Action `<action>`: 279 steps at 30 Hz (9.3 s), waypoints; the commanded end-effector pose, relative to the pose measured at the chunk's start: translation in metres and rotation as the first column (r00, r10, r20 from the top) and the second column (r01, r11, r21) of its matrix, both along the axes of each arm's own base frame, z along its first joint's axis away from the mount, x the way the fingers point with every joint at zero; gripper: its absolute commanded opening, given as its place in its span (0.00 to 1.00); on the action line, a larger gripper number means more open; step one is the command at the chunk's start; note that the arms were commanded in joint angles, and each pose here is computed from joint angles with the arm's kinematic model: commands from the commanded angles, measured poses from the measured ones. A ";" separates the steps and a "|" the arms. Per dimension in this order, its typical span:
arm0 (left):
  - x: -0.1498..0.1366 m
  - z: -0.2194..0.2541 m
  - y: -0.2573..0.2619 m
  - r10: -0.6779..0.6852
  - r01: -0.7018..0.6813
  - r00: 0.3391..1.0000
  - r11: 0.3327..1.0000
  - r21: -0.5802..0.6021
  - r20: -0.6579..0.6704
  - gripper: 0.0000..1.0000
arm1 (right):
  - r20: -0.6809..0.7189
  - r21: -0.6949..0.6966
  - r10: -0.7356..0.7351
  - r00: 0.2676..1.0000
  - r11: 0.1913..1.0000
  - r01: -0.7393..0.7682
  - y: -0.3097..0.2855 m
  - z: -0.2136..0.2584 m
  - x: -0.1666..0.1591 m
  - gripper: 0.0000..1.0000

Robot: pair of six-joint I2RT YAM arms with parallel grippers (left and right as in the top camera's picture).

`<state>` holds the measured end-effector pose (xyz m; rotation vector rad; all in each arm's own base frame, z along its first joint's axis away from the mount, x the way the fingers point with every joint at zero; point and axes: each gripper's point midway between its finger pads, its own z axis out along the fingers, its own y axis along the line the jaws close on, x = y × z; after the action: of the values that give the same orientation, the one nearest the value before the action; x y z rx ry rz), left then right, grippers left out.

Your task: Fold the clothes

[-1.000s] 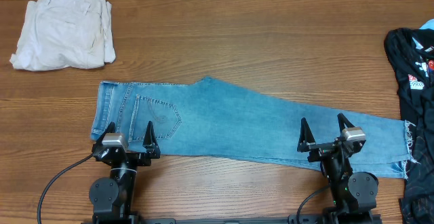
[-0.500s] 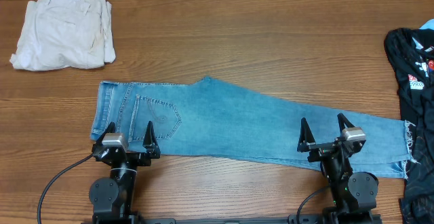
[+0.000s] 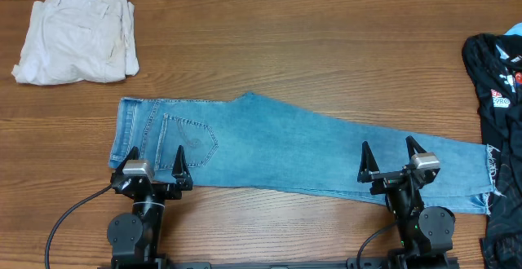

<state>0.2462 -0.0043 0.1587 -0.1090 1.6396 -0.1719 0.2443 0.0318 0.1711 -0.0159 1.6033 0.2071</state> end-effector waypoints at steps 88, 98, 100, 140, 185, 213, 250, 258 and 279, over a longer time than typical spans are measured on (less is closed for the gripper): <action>0.000 -0.001 0.001 0.002 -0.002 1.000 1.000 0.019 0.002 1.00 | 0.005 0.002 -0.007 1.000 1.000 0.007 -0.001 -0.001 0.000 1.00; 0.000 -0.001 0.001 0.002 -0.002 1.000 1.000 0.019 0.003 1.00 | 0.005 0.002 -0.007 1.000 1.000 0.007 -0.001 -0.001 0.000 1.00; 0.000 -0.001 0.001 0.002 -0.002 1.000 1.000 0.019 0.002 1.00 | 0.005 0.002 -0.007 1.000 1.000 0.007 -0.001 -0.001 0.000 1.00; 0.000 -0.001 0.001 0.001 -0.001 1.000 1.000 0.019 0.003 1.00 | 0.005 0.002 -0.007 1.000 1.000 0.007 -0.001 -0.001 0.000 1.00; 0.000 -0.001 0.001 0.002 -0.002 1.000 1.000 0.019 0.002 1.00 | 0.005 0.002 -0.007 1.000 1.000 0.007 -0.001 -0.001 0.000 1.00; 0.000 -0.001 0.001 0.002 -0.002 1.000 1.000 0.019 0.003 1.00 | 0.005 0.002 -0.007 1.000 1.000 0.007 -0.001 -0.001 0.000 1.00; 0.000 -0.001 0.001 0.002 -0.002 1.000 1.000 0.019 0.002 1.00 | 0.006 0.007 0.008 1.000 1.000 -0.008 0.001 -0.001 0.000 1.00; 0.000 -0.001 0.001 0.002 -0.002 1.000 1.000 0.019 0.002 1.00 | 0.042 0.010 0.020 0.999 1.000 -0.020 0.003 0.008 0.000 1.00; 0.000 -0.001 0.001 0.002 -0.002 1.000 1.000 0.019 0.003 1.00 | 0.249 0.088 -0.254 0.935 0.967 0.239 -0.045 0.096 -0.017 1.00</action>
<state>0.2462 -0.0043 0.1587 -0.1090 1.6396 -0.1719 0.2347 0.0015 0.2506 0.1217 1.3432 0.1011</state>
